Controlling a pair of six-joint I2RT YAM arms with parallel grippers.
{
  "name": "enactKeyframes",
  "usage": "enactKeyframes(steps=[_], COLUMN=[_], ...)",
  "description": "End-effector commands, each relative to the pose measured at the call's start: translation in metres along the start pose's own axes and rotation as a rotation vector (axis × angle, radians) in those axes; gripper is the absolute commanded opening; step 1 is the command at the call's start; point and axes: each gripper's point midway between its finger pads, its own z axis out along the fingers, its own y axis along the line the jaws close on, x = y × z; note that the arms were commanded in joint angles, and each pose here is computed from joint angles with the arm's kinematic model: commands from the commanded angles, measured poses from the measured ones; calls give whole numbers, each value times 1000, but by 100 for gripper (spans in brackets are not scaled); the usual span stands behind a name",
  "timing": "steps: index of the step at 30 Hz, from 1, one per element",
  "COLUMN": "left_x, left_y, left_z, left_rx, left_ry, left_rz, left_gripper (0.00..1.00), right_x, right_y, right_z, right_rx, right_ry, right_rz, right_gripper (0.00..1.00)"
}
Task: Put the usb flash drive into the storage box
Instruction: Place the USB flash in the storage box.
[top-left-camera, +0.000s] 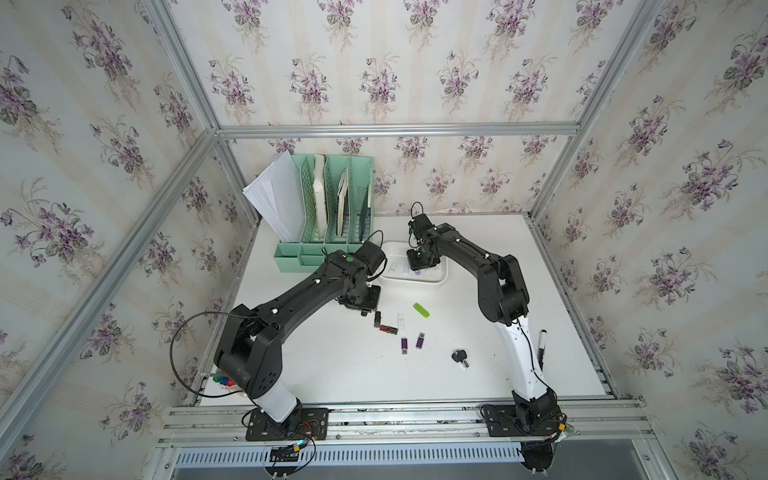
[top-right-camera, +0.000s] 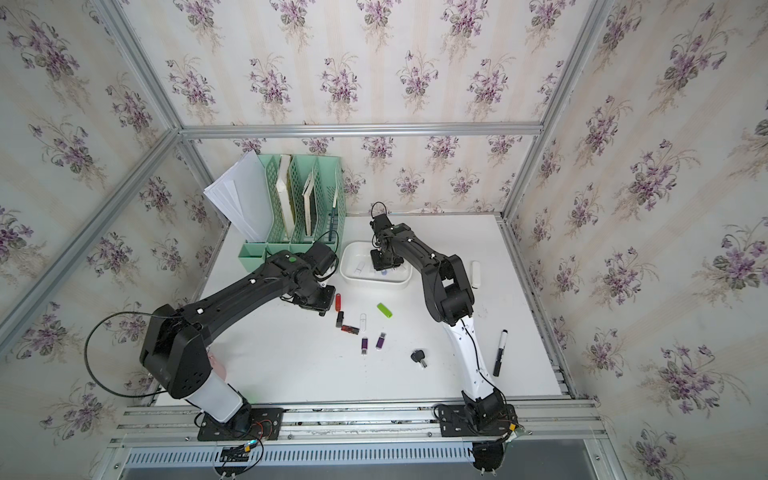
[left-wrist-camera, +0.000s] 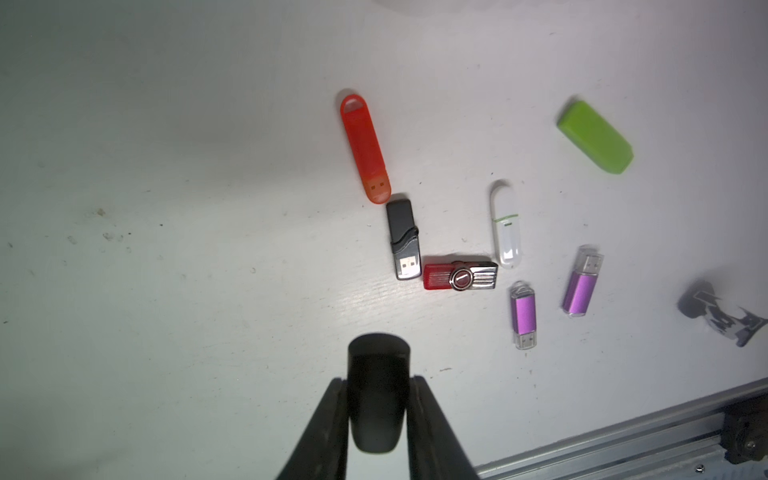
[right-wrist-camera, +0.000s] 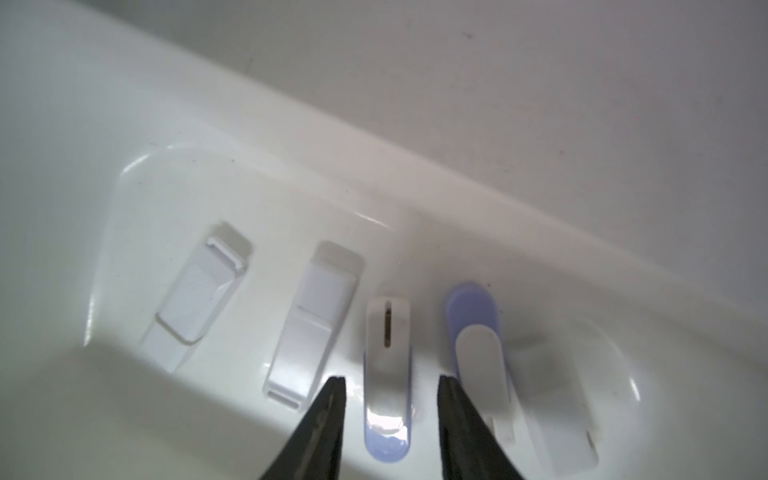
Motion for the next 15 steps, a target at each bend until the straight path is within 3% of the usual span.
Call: enactKeyframes(steps=[1,7,15], left_x=[-6,-41,-97], left_y=[0,-14,-44], left_z=[-9,-21,-11], left_rx=[1,35,100], left_ry=[3,-37,-63], left_rz=[23,56,113], left_gripper=[28,28,28], right_x=[-13,-23,22], right_y=[0,-18,-79], right_z=[-22,-83,-118], right_rx=[5,43,105], right_ry=[-65,-187,-197], right_rz=[15,81,228], right_gripper=[42,44,44])
